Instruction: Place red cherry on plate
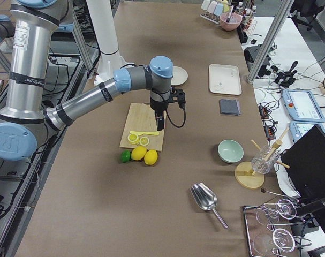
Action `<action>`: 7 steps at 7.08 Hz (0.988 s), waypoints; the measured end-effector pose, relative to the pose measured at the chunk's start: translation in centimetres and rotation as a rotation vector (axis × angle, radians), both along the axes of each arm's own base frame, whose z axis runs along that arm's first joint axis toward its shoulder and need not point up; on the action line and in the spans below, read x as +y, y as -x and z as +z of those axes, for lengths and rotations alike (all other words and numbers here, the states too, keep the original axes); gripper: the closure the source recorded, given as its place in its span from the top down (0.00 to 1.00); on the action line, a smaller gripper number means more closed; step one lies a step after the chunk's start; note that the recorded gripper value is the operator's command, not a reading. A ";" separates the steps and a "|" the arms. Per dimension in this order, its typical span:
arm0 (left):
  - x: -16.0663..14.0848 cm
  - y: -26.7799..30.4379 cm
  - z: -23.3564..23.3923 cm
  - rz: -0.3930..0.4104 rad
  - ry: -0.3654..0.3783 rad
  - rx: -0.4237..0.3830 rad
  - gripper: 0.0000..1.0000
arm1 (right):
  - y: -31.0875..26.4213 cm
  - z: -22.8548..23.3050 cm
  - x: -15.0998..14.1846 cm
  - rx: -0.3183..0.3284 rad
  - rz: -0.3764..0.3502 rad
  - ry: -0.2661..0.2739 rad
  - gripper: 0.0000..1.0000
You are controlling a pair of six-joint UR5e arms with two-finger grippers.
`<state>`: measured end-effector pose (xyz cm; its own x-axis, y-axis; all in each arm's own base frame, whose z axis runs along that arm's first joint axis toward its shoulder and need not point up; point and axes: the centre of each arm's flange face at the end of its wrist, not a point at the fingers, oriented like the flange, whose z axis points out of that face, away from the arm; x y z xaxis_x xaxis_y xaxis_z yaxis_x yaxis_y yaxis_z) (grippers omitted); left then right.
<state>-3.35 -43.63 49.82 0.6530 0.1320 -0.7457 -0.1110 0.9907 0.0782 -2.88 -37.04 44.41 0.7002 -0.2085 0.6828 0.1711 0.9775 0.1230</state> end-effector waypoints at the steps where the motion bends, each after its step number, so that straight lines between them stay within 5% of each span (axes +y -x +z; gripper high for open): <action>1: 1.2 0.6 1.1 0.011 -0.003 0.002 0.98 | -0.2 0.0 0.4 -0.014 0.003 -0.015 1.00; 5: 1.2 1.7 5.1 0.017 0.025 -0.005 0.98 | -0.2 0.4 -0.2 -0.046 0.034 0.027 1.00; 7: -3.2 2.5 7.4 0.012 0.054 -0.007 0.98 | -0.6 3.4 -1.3 -0.026 0.041 0.072 1.00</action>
